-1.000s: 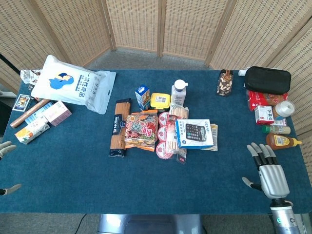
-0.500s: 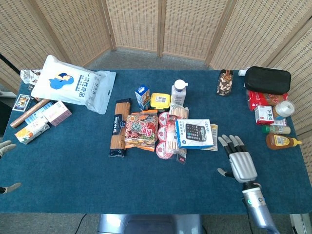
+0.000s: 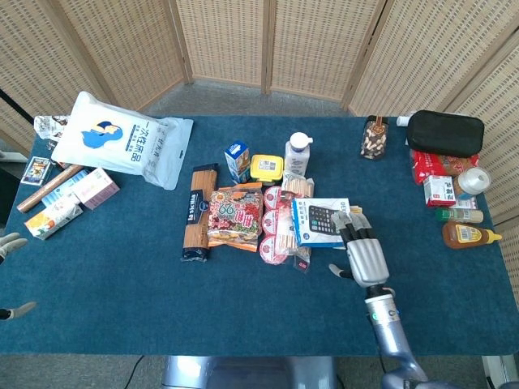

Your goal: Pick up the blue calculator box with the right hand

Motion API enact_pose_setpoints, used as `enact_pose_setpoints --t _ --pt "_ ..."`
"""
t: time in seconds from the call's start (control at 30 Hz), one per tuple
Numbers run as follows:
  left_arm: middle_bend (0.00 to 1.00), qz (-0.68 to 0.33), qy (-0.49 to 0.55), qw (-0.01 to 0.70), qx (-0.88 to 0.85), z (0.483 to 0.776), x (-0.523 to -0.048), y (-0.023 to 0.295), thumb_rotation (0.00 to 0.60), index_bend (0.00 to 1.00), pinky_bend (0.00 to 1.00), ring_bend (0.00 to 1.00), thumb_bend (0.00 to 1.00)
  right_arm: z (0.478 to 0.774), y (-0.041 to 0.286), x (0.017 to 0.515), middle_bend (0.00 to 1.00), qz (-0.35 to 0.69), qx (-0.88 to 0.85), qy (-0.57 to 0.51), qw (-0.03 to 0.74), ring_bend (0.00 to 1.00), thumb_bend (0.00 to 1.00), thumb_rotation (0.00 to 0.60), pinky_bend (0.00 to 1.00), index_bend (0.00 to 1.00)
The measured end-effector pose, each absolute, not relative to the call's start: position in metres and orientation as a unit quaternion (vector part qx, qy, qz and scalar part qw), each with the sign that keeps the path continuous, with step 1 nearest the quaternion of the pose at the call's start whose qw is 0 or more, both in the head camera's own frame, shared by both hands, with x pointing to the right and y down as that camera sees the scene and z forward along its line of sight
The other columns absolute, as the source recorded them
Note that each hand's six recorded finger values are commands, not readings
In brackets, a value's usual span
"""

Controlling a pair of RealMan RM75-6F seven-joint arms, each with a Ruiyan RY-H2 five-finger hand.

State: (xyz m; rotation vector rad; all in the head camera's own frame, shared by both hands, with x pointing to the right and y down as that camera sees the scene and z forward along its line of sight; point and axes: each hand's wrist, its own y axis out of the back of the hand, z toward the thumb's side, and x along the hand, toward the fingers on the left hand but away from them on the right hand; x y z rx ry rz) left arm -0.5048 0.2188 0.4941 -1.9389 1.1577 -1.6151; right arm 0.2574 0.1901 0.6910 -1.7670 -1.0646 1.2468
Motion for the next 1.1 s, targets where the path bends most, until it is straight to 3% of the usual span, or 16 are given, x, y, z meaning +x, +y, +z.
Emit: enact_pose_setpoints --t 0.33,1.1 --pt "0.0 -0.572 0.415 0.177 -0.685 0.493 -0.509 0.218 0.6 0.12 0.0 0.0 0.0 0.71 0.174 0.223 0.0 0.483 -0.688 -0.406 0.356 0.0 0.0 0.6 0.0 0.0" --pt "0.0 -0.572 0.412 0.18 -0.686 0.493 -0.507 0.22 0.6 0.12 0.0 0.0 0.0 0.716 0.151 0.226 0.0 0.495 -0.672 -0.414 0.365 0.0 0.0 0.6 0.0 0.0"
